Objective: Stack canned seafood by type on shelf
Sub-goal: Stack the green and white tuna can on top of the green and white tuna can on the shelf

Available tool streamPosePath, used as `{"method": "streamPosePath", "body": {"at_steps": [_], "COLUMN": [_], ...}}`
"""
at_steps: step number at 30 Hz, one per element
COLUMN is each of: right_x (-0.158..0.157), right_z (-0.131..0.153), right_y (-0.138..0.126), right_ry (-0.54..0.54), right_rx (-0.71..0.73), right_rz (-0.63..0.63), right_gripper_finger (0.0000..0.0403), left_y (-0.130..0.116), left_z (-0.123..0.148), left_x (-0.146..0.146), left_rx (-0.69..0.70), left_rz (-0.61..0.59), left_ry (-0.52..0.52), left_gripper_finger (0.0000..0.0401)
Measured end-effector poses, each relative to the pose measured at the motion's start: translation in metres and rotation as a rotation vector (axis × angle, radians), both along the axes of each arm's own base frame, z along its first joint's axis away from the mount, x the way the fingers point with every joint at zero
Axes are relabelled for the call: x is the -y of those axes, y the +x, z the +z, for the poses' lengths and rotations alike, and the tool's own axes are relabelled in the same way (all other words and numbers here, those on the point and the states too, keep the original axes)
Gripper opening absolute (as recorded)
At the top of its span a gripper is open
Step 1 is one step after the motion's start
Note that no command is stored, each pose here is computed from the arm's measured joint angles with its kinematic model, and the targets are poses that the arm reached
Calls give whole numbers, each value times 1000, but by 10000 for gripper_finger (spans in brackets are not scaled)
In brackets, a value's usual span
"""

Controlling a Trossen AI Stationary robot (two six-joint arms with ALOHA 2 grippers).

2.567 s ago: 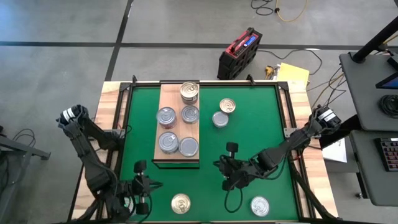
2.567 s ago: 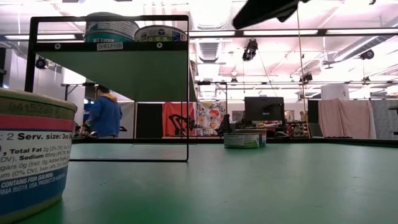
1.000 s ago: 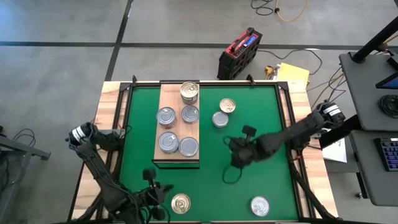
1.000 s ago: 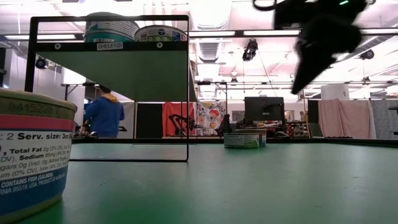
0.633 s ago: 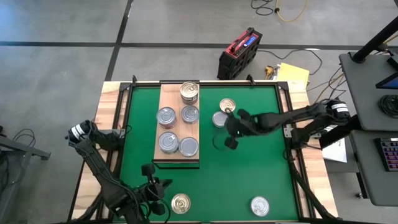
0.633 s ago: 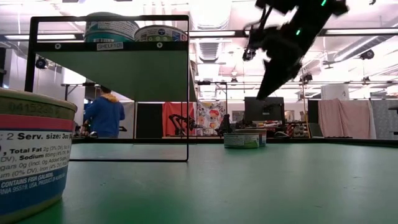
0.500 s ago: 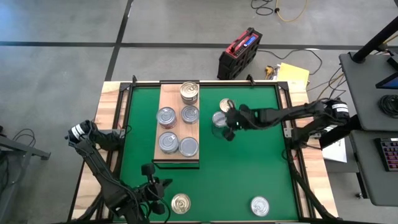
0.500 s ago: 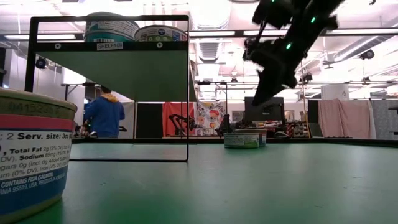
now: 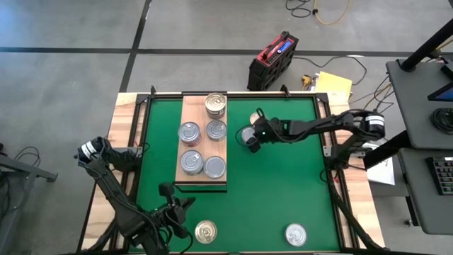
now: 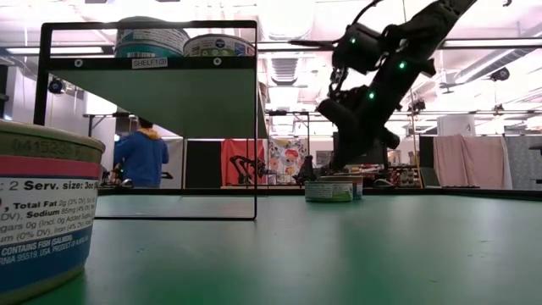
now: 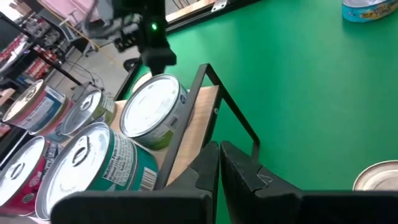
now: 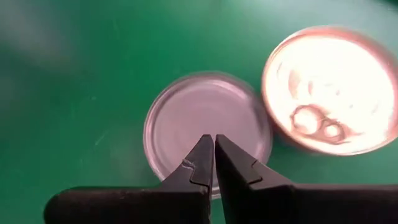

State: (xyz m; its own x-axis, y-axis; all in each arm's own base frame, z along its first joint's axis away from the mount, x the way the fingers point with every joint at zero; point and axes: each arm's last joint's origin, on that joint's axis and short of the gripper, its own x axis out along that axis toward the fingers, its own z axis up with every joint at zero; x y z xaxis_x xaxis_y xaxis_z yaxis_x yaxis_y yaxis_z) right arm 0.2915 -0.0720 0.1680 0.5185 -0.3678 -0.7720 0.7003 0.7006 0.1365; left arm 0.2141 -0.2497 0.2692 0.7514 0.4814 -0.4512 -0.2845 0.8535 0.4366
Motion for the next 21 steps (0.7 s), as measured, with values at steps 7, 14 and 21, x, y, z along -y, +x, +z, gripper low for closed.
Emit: {"method": "streamPosePath", "body": {"at_steps": [7,14,21], "right_x": [-4,-20,-41], "right_z": [-18,-18,-19], "right_y": [5,7,7], "right_ry": [43,62,138], "right_rx": [-38,-44,-61], "right_rz": [-14,29,66], "right_gripper_finger": [9,9,9], "left_y": [0,0,-1], "left_z": [0,0,0], "left_x": [0,0,-1], "left_rx": [1,0,3], "left_rz": [0,0,2], "left_ry": [2,4,22], "left_gripper_finger": [0,0,0]}}
